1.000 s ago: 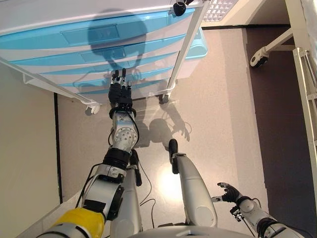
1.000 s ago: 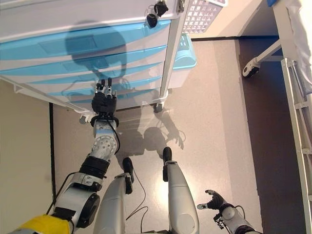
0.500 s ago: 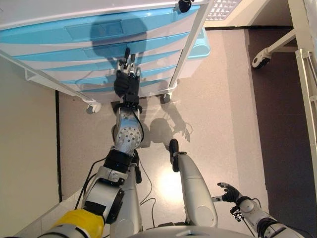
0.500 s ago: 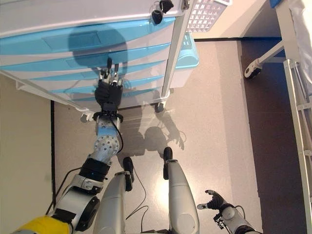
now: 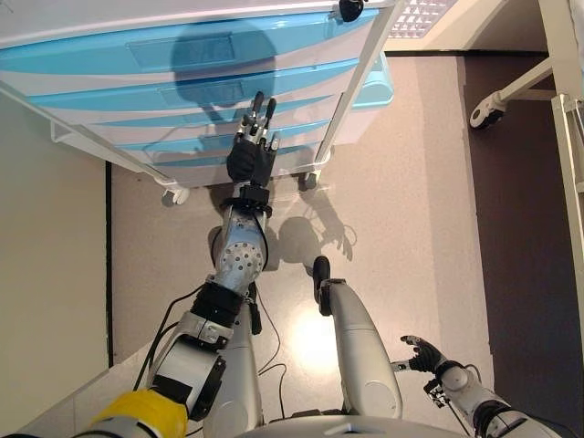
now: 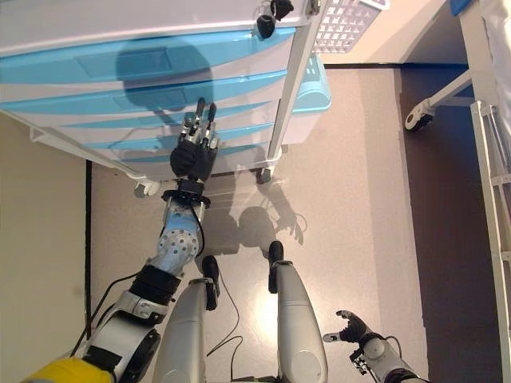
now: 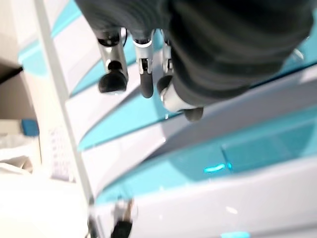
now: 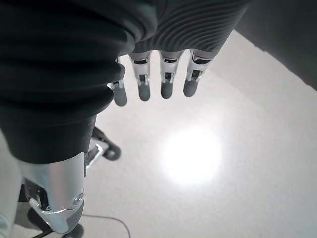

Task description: Open the drawer and pick up the medicine

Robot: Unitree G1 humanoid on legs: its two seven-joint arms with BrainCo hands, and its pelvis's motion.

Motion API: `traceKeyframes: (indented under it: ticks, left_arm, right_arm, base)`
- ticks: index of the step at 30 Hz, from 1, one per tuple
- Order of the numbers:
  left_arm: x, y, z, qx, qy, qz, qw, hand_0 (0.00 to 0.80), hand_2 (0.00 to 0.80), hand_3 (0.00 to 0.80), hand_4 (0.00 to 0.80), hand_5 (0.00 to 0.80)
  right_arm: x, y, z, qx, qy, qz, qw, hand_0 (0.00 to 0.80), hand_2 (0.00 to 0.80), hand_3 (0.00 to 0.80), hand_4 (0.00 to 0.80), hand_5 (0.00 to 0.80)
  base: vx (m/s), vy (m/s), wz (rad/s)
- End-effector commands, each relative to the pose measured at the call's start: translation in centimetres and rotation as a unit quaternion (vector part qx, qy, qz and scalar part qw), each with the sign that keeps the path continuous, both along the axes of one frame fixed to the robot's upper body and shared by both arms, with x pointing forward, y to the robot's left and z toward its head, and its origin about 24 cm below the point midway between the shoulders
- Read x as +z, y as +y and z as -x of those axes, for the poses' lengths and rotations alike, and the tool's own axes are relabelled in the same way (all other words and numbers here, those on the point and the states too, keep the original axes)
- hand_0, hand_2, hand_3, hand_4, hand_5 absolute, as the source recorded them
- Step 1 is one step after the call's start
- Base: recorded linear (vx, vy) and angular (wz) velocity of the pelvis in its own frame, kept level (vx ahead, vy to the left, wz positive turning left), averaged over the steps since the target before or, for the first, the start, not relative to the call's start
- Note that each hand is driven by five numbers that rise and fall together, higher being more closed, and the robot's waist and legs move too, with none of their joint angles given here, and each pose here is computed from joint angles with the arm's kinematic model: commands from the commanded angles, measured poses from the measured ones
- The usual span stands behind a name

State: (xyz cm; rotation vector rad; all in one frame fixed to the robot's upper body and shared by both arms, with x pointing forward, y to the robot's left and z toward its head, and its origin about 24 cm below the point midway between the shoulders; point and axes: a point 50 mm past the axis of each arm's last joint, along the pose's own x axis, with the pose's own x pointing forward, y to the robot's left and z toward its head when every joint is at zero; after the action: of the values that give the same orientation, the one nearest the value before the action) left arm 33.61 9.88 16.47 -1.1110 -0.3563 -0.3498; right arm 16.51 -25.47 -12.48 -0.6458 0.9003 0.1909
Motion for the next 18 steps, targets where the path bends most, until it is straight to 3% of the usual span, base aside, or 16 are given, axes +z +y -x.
traceKeyframes:
  ticks: [1,6,8,18]
  left_arm:
    - [1.7,-0.7,1.4,-0.015,-0.066,-0.014,0.998,0.8,0.8,0.8,0.8,0.8]
    - [-0.4,0.8,0.9,0.023,-0.021,-0.029,0.999,0.8,0.8,0.8,0.8,0.8]
    - [-2.6,2.4,0.6,0.06,0.028,-0.052,0.996,0.0,0.0,0.0,0.0,0.0]
    - [-7.4,5.0,0.6,0.106,0.131,-0.064,0.984,0.0,0.0,0.0,0.0,0.0]
  right_arm:
    - [-0.3,-2.0,2.0,-0.028,0.025,0.027,0.999,0.0,0.0,0.0,0.0,0.0]
    - [-0.2,-2.0,1.9,-0.031,0.021,0.029,0.999,0.0,0.0,0.0,0.0,0.0]
    - [-0.2,-2.1,1.7,-0.037,0.018,0.033,0.999,0.0,0.0,0.0,0.0,0.0]
    - [0.3,-2.2,0.7,-0.05,-0.005,0.042,0.998,0.0,0.0,0.0,0.0,0.0]
  base:
    - [0.0,0.0,0.0]
    - [0.0,0.0,0.0]
    - [0.0,0.0,0.0]
    - [-0.002,0.001,0.0]
